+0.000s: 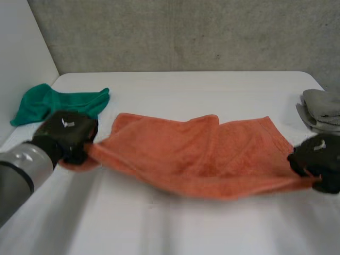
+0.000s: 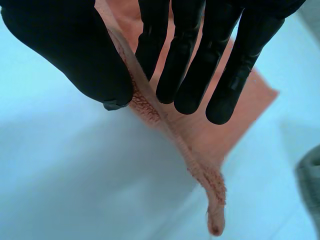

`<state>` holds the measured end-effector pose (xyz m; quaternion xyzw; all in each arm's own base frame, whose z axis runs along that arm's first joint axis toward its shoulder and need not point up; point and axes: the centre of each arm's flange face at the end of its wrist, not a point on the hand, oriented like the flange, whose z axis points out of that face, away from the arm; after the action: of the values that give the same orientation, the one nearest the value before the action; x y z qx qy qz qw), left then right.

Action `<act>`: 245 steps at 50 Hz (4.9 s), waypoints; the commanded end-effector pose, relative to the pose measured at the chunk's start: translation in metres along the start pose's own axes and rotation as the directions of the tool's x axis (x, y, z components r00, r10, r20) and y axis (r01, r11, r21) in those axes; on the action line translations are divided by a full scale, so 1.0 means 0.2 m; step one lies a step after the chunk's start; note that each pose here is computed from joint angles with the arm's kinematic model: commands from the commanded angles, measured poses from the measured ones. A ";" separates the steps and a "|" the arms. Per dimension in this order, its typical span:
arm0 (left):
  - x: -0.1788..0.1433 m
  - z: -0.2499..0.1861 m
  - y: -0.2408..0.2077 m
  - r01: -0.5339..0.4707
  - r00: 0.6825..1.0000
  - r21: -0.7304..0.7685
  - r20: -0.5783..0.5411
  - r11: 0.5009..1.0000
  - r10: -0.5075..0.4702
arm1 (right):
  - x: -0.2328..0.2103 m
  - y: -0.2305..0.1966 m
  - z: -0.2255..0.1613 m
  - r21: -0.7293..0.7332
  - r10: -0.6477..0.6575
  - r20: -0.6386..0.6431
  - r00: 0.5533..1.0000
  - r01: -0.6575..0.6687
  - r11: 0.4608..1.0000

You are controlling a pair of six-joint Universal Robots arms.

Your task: Fold the laundry.

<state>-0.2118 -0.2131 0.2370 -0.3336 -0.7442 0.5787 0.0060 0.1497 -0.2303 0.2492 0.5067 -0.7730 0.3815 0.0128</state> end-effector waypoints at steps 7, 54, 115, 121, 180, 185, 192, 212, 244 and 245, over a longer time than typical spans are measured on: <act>0.07 0.09 0.21 -0.222 0.973 -0.173 -0.109 0.960 0.205 | 0.12 0.14 0.23 -0.119 -0.013 -0.132 0.991 -0.002 0.993; 0.07 0.30 0.11 -0.273 0.961 -0.090 -0.061 0.958 0.269 | 0.18 -0.01 0.31 -0.038 -0.061 -0.122 0.991 0.057 0.998; 0.14 0.53 0.07 -0.152 0.986 0.152 0.095 0.977 0.139 | 0.38 0.00 0.55 0.232 0.321 -0.324 0.890 -0.254 0.939; 0.16 0.51 0.13 -0.113 0.992 0.119 0.074 0.986 0.105 | 0.28 0.12 0.61 0.221 0.338 -0.238 0.910 -0.288 0.932; -0.04 0.63 0.02 -0.033 0.999 0.165 0.007 0.986 0.033 | 0.71 0.05 0.60 0.282 0.441 -0.243 0.864 -0.372 0.884; -0.07 0.80 0.06 0.050 0.997 0.076 -0.064 0.996 -0.045 | 0.67 -0.03 0.74 0.294 0.420 -0.197 0.886 -0.355 0.887; -0.10 0.95 0.13 0.060 0.995 0.039 -0.076 0.997 -0.057 | 0.68 -0.02 0.90 0.296 0.438 -0.162 0.884 -0.379 0.877; -0.04 1.09 0.28 0.060 0.995 -0.003 -0.081 0.998 -0.060 | 0.55 0.02 1.16 0.260 0.424 -0.101 0.900 -0.387 0.885; -0.10 0.75 -0.16 -0.081 0.996 0.203 0.037 0.976 0.075 | 0.62 -0.15 0.89 0.332 0.399 -0.143 0.906 -0.335 0.881; -0.11 0.73 -0.18 -0.085 0.996 0.219 0.046 0.972 0.076 | 0.63 -0.18 0.86 0.342 0.394 -0.147 0.907 -0.328 0.881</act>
<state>-0.2714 -0.3709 0.1831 -0.3600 -0.6992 0.6176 0.0082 0.1819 -0.4485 0.1515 0.3043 -0.7984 0.5153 -0.0657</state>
